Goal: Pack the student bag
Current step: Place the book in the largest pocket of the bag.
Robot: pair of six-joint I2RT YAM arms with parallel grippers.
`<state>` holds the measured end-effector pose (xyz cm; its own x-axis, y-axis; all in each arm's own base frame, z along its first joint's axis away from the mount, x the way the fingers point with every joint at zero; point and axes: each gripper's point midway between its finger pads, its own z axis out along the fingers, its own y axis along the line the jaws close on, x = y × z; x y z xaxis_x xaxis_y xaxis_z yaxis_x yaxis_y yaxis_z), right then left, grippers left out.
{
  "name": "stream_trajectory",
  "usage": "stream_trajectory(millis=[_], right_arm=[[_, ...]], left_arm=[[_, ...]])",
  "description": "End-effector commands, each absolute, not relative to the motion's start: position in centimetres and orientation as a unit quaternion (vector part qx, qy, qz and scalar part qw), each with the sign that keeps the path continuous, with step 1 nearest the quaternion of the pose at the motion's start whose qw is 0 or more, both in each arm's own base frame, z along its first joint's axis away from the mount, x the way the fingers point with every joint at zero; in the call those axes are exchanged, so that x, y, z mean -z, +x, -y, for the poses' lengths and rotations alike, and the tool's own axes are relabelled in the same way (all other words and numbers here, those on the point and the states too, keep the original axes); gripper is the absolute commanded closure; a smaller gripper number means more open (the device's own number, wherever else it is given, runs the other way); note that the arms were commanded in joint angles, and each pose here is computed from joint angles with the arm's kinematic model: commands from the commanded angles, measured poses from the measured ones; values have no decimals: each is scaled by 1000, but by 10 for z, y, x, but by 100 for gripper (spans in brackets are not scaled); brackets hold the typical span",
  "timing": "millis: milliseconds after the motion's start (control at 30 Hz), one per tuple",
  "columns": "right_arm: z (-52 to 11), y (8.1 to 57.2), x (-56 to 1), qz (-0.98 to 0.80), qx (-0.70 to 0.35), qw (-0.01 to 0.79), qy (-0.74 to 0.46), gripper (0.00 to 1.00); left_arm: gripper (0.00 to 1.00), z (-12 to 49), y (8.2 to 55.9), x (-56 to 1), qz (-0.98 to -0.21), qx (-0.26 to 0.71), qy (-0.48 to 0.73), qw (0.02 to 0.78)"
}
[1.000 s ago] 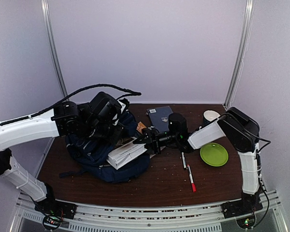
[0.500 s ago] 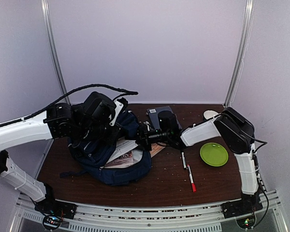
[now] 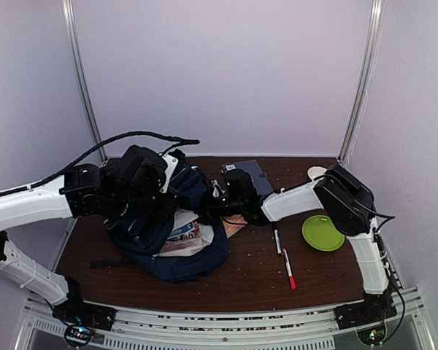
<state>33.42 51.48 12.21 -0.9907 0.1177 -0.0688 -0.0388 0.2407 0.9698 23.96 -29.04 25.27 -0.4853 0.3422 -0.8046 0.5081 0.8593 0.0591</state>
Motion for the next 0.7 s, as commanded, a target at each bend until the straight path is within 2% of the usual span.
stream_trajectory(millis=[0,167,400,667], right_arm=[[-527,337,-119,-792,-603,95,0,72],[-522,330,-122,-799,-595,88,-16,53],[-517,328,-152,-790,-601,112,-48,46],[-508,325,-152,-807,-574,124,-67,36]], left_arm=[[100,305,246,-309,-817,171,197,515],[100,296,248,-303,-823,148,187,516],[100,289,250,-297,-826,130,182,517],[100,274,250,-294,-829,114,167,522]])
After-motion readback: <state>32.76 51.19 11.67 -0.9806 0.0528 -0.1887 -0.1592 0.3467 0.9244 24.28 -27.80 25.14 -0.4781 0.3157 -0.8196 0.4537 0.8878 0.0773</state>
